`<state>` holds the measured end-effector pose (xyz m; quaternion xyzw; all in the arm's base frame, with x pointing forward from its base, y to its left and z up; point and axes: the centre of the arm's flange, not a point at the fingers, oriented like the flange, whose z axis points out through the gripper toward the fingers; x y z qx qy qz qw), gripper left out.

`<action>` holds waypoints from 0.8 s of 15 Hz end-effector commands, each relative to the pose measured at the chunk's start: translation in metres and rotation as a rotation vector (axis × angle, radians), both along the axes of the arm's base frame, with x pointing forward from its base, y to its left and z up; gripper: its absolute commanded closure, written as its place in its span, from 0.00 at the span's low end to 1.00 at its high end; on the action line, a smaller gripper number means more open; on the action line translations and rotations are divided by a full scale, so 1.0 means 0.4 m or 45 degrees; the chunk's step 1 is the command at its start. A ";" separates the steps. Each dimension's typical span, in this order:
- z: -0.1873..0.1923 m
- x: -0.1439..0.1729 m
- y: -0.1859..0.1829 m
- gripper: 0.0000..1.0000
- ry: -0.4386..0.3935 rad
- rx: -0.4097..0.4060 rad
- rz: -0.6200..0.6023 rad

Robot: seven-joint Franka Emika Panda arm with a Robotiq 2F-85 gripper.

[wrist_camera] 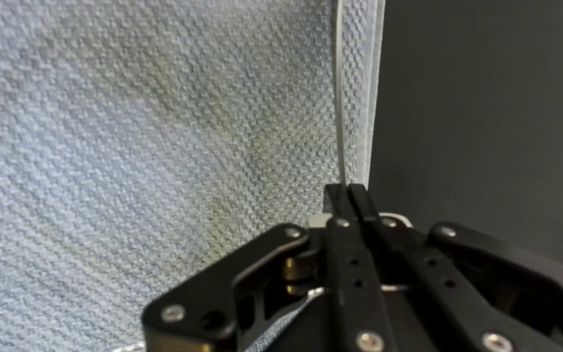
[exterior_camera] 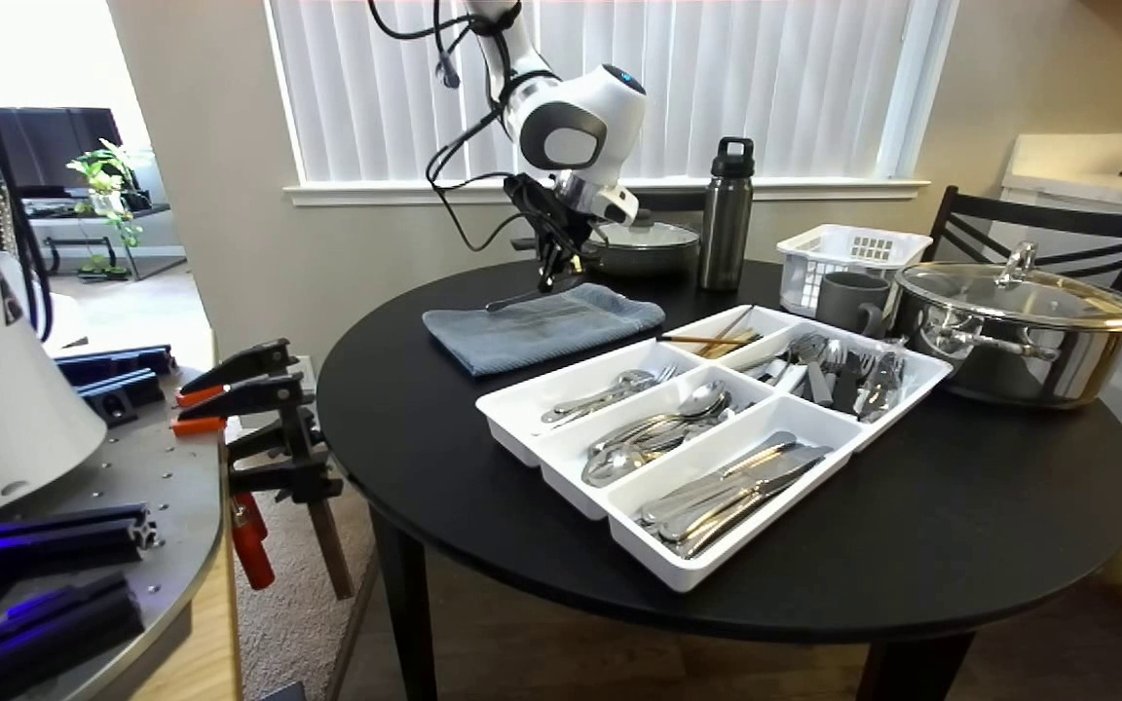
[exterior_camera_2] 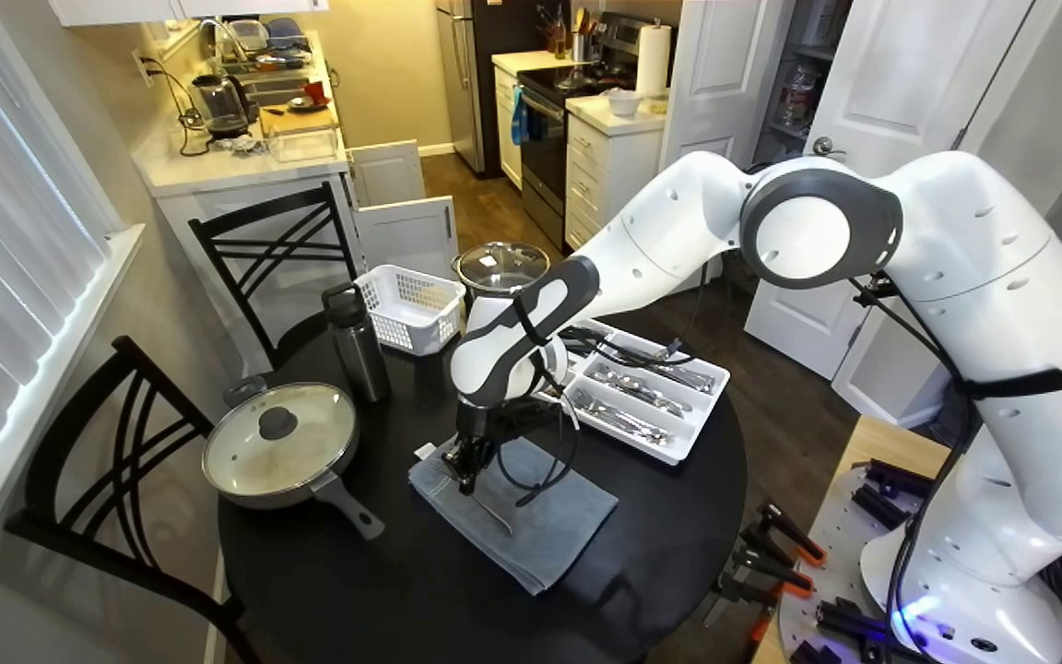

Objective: Place one fork, spoon and knife from the cutlery holder on the blue towel.

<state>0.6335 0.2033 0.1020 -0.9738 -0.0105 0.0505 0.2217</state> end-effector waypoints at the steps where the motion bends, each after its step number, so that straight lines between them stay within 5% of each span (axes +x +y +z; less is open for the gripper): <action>1: 0.037 -0.021 0.002 0.65 0.029 -0.068 0.015; 8: 0.098 -0.031 -0.034 0.21 0.009 -0.138 0.023; 12: 0.166 -0.053 -0.096 0.01 0.009 -0.259 0.065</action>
